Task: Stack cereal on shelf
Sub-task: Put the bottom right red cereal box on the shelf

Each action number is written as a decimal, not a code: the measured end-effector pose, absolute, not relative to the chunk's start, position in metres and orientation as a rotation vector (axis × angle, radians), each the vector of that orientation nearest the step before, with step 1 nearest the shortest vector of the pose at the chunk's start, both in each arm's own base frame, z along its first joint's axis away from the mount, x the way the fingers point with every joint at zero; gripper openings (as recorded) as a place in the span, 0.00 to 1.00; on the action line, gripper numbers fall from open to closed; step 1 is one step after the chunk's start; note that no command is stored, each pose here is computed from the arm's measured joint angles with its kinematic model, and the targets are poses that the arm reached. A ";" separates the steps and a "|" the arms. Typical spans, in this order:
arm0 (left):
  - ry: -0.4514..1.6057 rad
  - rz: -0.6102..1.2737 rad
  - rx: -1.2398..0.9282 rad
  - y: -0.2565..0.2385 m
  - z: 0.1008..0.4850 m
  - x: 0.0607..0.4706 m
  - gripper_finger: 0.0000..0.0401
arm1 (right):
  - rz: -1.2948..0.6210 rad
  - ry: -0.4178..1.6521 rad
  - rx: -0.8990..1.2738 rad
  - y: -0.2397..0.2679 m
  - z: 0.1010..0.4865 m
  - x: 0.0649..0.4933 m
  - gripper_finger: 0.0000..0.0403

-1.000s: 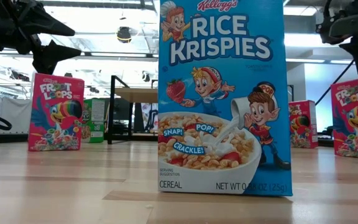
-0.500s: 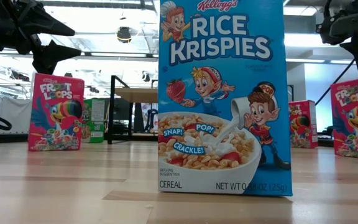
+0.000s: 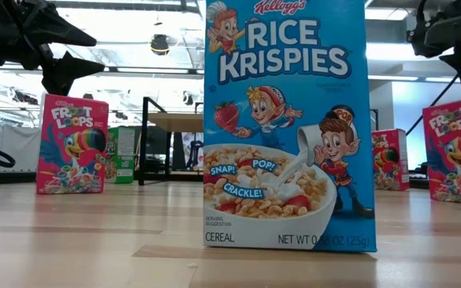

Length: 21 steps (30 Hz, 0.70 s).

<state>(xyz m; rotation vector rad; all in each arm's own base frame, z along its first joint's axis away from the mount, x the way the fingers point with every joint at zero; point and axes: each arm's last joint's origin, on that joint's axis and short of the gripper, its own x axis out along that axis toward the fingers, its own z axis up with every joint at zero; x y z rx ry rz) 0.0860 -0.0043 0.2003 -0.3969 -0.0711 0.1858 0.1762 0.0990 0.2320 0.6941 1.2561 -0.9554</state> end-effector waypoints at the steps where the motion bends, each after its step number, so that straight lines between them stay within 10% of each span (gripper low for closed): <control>1: -0.071 0.186 -0.397 -0.004 0.200 0.086 0.55 | -0.946 1.258 0.690 0.099 0.233 0.176 0.56; 21: -0.071 0.186 -0.397 -0.004 0.200 0.086 0.55 | -0.700 1.218 0.623 0.080 0.290 0.206 0.57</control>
